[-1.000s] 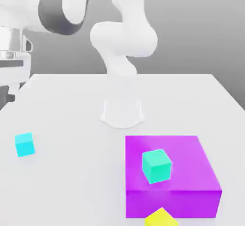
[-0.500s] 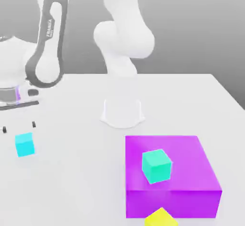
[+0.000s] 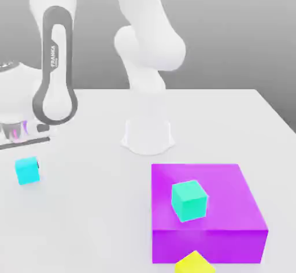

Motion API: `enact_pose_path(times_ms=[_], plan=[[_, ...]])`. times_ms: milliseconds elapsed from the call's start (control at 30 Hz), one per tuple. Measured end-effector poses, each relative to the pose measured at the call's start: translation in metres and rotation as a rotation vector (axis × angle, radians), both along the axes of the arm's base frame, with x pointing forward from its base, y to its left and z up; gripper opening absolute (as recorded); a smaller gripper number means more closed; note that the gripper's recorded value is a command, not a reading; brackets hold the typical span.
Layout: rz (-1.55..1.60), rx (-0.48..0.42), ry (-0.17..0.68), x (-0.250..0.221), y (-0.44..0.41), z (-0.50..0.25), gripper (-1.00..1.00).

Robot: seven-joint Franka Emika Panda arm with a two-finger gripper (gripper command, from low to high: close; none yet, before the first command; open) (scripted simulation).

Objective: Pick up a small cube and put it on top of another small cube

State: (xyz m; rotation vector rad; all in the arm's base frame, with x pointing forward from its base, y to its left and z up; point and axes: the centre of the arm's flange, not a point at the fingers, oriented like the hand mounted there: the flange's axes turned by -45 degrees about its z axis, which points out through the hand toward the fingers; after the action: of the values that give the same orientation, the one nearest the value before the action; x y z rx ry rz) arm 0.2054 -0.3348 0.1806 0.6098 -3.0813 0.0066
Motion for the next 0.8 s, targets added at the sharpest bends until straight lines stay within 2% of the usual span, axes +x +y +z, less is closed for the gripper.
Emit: enact_pose_path(times_ms=[67, 267, 433, 633, 800], plan=[[0.040, 0.005, -0.005, 0.010, 0.007, 0.017, -1.00], [0.467, 0.024, -0.039, 0.110, 0.077, 0.056, -1.00], [0.815, 0.030, -0.055, 0.170, 0.150, 0.090, -1.00], [1.242, 0.024, -0.051, 0.214, 0.259, 0.131, -1.00], [1.612, 0.012, -0.023, 0.223, 0.364, 0.160, -1.00]])
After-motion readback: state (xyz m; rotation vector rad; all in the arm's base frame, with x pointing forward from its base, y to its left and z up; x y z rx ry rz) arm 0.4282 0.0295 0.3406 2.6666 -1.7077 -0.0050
